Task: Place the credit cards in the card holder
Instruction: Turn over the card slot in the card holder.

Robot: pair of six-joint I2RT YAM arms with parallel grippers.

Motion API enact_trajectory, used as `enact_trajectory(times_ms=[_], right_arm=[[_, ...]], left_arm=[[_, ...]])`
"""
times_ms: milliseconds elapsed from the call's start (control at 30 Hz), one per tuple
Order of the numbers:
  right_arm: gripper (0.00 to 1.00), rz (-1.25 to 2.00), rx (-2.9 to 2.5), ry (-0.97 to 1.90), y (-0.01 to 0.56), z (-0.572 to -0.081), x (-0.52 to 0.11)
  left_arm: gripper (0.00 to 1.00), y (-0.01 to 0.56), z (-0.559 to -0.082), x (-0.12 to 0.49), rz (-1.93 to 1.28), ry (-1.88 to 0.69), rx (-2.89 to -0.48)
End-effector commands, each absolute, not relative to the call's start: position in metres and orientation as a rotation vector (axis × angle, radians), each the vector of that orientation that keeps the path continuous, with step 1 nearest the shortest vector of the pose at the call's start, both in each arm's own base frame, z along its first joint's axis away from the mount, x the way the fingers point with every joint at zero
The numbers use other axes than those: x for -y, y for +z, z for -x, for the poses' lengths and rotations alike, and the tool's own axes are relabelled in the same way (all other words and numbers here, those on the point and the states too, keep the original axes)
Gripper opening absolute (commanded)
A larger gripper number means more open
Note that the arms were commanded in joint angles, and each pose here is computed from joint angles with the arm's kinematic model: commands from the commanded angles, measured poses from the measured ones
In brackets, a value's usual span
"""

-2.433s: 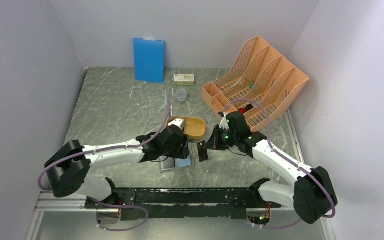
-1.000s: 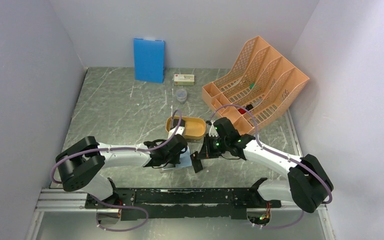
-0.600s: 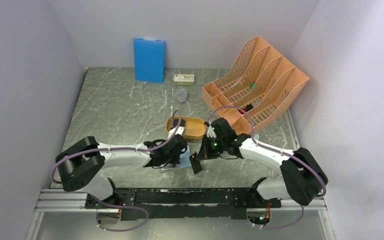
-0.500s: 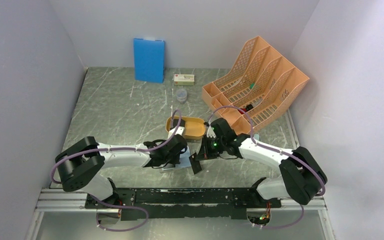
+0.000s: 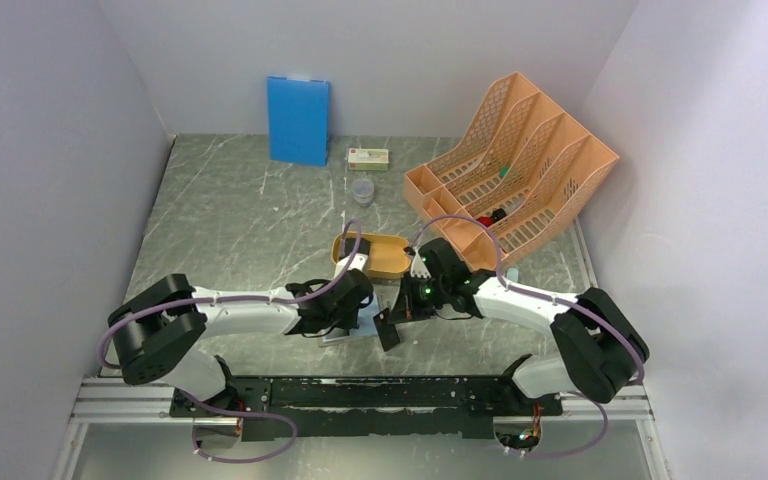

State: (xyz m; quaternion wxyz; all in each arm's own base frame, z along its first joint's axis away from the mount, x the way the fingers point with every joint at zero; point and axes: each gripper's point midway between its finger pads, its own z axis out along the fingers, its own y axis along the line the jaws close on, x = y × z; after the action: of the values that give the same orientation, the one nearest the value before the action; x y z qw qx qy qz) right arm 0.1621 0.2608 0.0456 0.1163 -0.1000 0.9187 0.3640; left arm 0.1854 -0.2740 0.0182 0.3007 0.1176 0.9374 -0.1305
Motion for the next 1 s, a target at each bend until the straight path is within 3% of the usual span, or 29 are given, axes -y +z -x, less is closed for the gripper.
enact_trajectory(times_ms=[0,167,333,500,700,967], right_arm=[[0.00,0.293,-2.655,1.049,0.050,-0.165,-0.260],[0.00,0.300,-2.680,1.037,0.046,-0.162,-0.258],[0.00,0.287,-2.711,1.040,0.039,-0.155,-0.256],[0.00,0.287,-2.707,1.043,0.044,-0.148,-0.253],[0.00,0.281,-2.694,0.997,0.054,-0.143,-0.242],[0.00,0.280,-2.645,0.967,0.071,-0.150,-0.240]], left_arm=[[0.08,0.025,-0.180,0.271,-0.314,-0.349,-2.494],[0.45,0.035,-0.180,0.282,-0.338,-0.413,-2.476],[0.54,0.029,-0.182,0.286,-0.381,-0.385,-2.487],[0.57,0.014,-0.183,0.284,-0.411,-0.291,-2.510],[0.50,-0.009,-0.184,0.273,-0.448,-0.133,-2.531],[0.08,-0.032,-0.174,0.253,-0.487,-0.021,-2.570]])
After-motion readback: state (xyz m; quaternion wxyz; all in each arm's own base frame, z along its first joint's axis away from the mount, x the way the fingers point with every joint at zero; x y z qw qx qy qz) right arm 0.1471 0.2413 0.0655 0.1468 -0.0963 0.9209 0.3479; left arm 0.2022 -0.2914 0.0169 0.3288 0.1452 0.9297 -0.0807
